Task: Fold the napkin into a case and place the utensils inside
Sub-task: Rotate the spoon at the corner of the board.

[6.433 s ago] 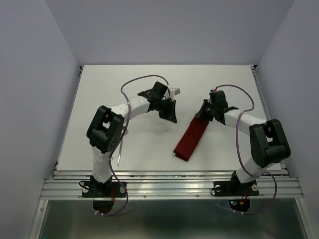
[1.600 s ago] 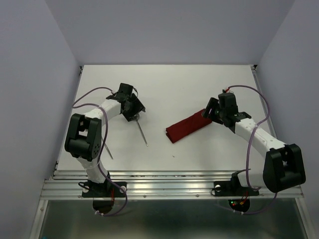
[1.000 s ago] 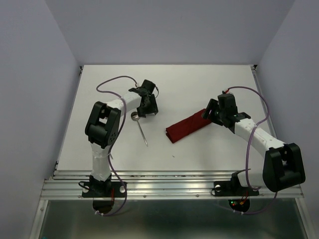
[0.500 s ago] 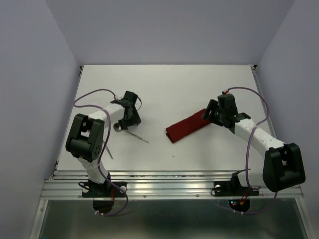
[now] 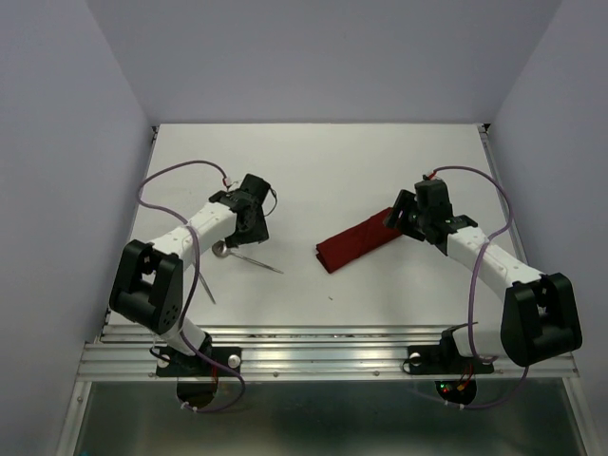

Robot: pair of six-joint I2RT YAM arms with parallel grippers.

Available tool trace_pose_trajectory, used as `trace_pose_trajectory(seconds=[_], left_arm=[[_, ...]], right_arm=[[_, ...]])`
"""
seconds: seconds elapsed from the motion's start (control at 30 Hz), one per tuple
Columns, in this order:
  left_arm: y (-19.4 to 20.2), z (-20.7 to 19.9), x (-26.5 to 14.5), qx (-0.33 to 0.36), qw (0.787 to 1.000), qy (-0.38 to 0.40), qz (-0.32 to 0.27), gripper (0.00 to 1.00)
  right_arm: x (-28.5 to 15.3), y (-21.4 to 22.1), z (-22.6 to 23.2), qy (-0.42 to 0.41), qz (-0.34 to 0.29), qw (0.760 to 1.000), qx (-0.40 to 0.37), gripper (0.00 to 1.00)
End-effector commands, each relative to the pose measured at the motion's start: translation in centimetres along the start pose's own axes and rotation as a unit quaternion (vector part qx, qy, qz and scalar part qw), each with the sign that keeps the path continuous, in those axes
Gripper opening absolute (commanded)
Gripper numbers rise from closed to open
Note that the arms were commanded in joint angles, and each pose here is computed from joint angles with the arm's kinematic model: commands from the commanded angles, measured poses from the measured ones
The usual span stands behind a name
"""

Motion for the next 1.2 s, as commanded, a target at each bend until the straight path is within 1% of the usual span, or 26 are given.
trace_pose_trajectory(seconds=[0.0, 0.07, 0.17, 0.2, 0.23, 0.3, 0.4, 0.57, 0.63, 0.67, 0.73, 0.77, 0.87, 0.97, 1.0, 1.03, 1.07, 1.17], left_arm=[[1.2, -0.1, -2.1, 0.033, 0.999, -0.011, -0.004, 0.68], [3.2, -0.7, -1.7, 0.047, 0.999, 0.0, 0.018, 0.67], [5.8, -2.8, -1.6, 0.072, 0.996, 0.042, 0.044, 0.64], [6.9, -3.6, -1.6, 0.083, 0.994, 0.053, 0.049, 0.61], [7.5, -4.2, -1.8, 0.09, 0.992, 0.069, 0.057, 0.51], [8.9, -5.2, -2.1, 0.107, 0.988, 0.089, 0.066, 0.45], [9.4, -5.8, -2.2, 0.116, 0.985, 0.102, 0.071, 0.44], [8.7, -6.3, -0.6, 0.133, 0.986, 0.078, 0.066, 0.45], [7.8, -6.7, 0.4, 0.139, 0.986, 0.07, 0.061, 0.45], [6.8, -7.2, 0.5, 0.137, 0.987, 0.073, 0.05, 0.45], [6.2, -7.4, 1.7, 0.14, 0.987, 0.063, 0.055, 0.45], [5.0, -7.8, 1.8, 0.142, 0.987, 0.066, 0.041, 0.46], [2.4, -7.3, 3.4, 0.124, 0.99, 0.053, 0.033, 0.46], [-3.1, -6.7, 4.8, 0.09, 0.995, 0.05, 0.003, 0.46], [-4.1, -7.2, 4.3, 0.086, 0.995, 0.057, -0.011, 0.46], [-5.2, -6.7, 4.9, 0.082, 0.995, 0.05, -0.012, 0.47], [-6.8, -6.9, 4.3, 0.078, 0.995, 0.052, -0.026, 0.47], [-8.6, -6.8, 3.5, 0.088, 0.994, 0.04, -0.041, 0.47]], right_arm=[[-0.3, -0.9, 0.8, -0.019, -0.015, 1.0, 0.007, 0.66], [-0.2, -0.9, 0.9, -0.02, -0.013, 1.0, 0.006, 0.66], [-0.1, -0.9, 0.9, -0.021, -0.01, 1.0, 0.006, 0.66], [0.0, -0.8, 0.9, -0.021, -0.01, 1.0, 0.006, 0.65], [0.0, -0.9, 1.0, -0.022, -0.01, 1.0, 0.005, 0.66], [0.1, -0.8, 1.0, -0.022, -0.008, 1.0, 0.005, 0.66], [0.1, -0.7, 0.9, -0.021, -0.007, 1.0, 0.005, 0.66], [0.1, -0.5, 0.7, -0.02, -0.007, 1.0, 0.007, 0.66], [0.0, -0.5, 0.6, -0.018, -0.008, 1.0, 0.007, 0.66], [0.0, -0.5, 0.6, -0.018, -0.008, 1.0, 0.006, 0.65], [-0.1, -0.5, 0.6, -0.017, -0.009, 1.0, 0.005, 0.66], [-0.1, -0.6, 0.6, -0.017, -0.01, 1.0, 0.005, 0.65], [-0.3, -0.5, 0.4, -0.015, -0.011, 1.0, 0.005, 0.65], [-0.4, -0.4, 0.4, -0.016, -0.012, 1.0, 0.007, 0.66], [-0.5, -0.4, 0.4, -0.016, -0.012, 1.0, 0.009, 0.66], [-0.5, -0.3, 0.3, -0.015, -0.011, 1.0, 0.009, 0.66], [-0.6, -0.4, 0.3, -0.017, -0.013, 1.0, 0.009, 0.66], [-0.8, -0.3, 0.1, -0.014, -0.015, 1.0, 0.01, 0.66]])
Point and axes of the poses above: each gripper's point midway between its finger pads, its own x axis out along the fingers, its own z axis along the line the jaws close on, y = z × x, the point moved 5 cm from there along -x, back along the fingers, and after that the axes turned 8 degrees about x, right-handed, at the moved point
